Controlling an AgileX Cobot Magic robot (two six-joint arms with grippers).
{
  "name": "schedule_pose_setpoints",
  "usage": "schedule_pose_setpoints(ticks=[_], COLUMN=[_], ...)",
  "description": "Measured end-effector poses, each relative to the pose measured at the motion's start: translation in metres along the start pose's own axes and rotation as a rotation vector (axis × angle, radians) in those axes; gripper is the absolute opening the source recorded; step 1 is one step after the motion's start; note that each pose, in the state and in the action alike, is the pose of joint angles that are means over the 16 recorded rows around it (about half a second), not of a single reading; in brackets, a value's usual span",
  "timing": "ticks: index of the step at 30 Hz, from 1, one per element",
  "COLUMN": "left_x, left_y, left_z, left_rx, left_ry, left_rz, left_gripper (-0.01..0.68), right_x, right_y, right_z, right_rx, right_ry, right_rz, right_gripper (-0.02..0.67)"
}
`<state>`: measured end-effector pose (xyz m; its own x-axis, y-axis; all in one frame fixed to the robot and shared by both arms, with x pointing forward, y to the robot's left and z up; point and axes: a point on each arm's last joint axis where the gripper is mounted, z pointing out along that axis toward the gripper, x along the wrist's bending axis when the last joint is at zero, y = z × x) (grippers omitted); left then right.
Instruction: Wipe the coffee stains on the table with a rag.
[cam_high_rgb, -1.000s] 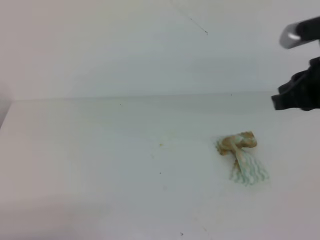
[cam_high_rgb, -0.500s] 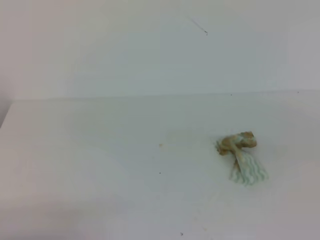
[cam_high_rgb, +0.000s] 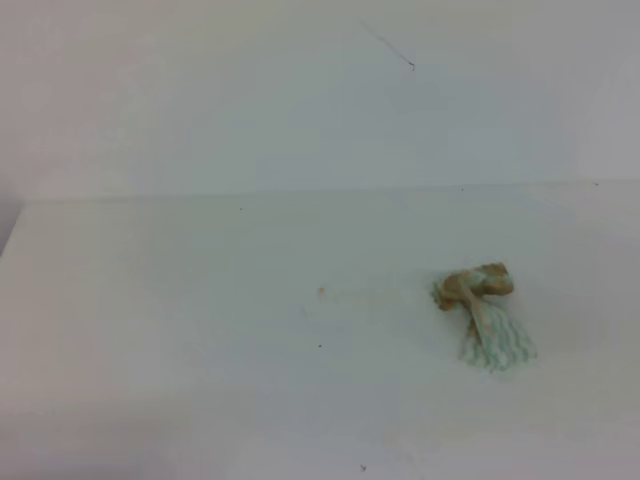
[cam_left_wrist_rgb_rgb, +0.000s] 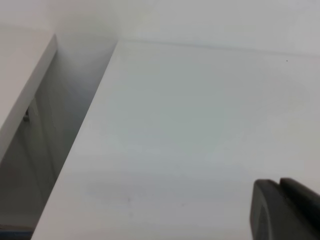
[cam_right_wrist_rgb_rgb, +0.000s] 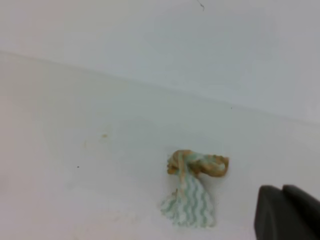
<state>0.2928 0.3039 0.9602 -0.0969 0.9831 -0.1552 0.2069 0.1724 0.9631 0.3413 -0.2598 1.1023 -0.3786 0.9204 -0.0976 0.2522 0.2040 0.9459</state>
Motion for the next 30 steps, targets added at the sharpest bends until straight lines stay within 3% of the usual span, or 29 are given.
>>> schedule_pose_setpoints(ticks=[8, 15, 24, 30], left_x=[0.000, 0.000, 0.000, 0.000], left_y=[0.000, -0.001, -0.001, 0.000], left_z=[0.000, 0.000, 0.000, 0.000], left_rx=[0.000, 0.000, -0.001, -0.001], left_ry=[0.000, 0.000, 0.000, 0.000], left_rz=[0.000, 0.000, 0.000, 0.000], left_gripper=[-0.002, -0.002, -0.002, -0.002], right_x=[-0.001, -0.010, -0.018, -0.017], right_y=[-0.002, -0.012, -0.072, -0.121], right_z=[-0.004, -0.020, -0.031, -0.024], right_rx=[0.010, -0.035, -0.092, -0.106], right_ry=[-0.013, -0.124, -0.349, -0.435], right_rz=[-0.019, -0.057, 0.007, 0.091], right_gripper=[0.000, 0.000, 0.000, 0.000])
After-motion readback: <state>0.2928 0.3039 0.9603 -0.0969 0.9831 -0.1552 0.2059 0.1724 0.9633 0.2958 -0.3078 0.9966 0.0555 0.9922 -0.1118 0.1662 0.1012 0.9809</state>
